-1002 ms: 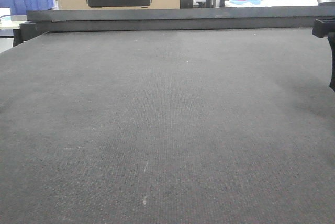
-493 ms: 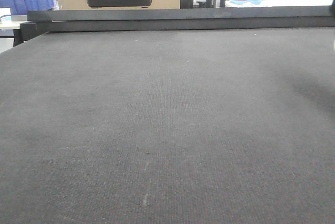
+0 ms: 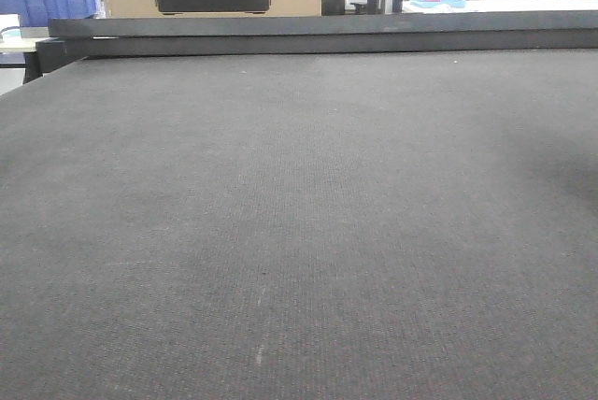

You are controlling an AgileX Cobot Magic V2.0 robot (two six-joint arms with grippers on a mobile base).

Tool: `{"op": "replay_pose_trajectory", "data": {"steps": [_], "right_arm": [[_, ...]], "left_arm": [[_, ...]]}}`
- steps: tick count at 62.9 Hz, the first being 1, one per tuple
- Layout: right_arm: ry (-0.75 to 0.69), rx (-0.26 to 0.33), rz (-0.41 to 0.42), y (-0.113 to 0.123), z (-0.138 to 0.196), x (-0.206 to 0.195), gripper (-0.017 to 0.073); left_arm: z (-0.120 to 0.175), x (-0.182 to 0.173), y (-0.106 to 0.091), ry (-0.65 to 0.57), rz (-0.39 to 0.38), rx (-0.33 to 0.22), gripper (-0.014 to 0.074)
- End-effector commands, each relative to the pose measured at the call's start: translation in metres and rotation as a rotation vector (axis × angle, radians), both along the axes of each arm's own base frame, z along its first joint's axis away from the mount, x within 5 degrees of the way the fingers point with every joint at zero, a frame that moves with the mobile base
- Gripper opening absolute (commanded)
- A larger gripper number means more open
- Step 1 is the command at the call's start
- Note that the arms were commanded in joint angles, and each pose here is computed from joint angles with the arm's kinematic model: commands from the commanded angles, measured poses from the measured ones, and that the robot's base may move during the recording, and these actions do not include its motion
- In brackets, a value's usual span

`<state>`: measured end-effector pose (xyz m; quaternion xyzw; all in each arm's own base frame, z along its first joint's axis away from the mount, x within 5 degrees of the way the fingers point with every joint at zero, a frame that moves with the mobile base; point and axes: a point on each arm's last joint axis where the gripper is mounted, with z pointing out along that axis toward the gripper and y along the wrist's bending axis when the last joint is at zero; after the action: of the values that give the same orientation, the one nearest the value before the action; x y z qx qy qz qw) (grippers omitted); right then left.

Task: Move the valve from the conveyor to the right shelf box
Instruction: 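Lift both held valves up off the conveyor belt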

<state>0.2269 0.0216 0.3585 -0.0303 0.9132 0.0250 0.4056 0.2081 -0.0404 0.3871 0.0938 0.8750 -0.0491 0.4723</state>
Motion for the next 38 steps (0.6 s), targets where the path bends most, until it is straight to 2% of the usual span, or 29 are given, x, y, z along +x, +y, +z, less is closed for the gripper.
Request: {"op": "replay_pose_trajectory", "data": {"steps": [1,5,18,32,38], "right_arm": [[-0.127,-0.006,0.000,-0.003,0.010,-0.012,-0.0166],[-0.161,-0.003,0.000,-0.003,0.013,-0.021,-0.0166],[-0.255,0.009,0.000,-0.006,0.021,-0.051,-0.0166],[-0.306,0.024,0.000,-0.007,0.028,-0.069,-0.0166],[-0.306,0.024,0.000,-0.007,0.028,-0.069,-0.0166]], "left_arm": [[-0.001,-0.017,0.003,-0.065,0.018,-0.038,-0.0111],[-0.008,-0.027,0.009,-0.088,0.063,-0.058,-0.0111],[-0.025,-0.052,0.024,-0.113,0.125,-0.041,-0.0111],[-0.024,-0.054,0.039,-0.121,0.222,-0.030,-0.0111],[-0.024,-0.054,0.040,-0.123,0.229,-0.034,-0.0111]]}}
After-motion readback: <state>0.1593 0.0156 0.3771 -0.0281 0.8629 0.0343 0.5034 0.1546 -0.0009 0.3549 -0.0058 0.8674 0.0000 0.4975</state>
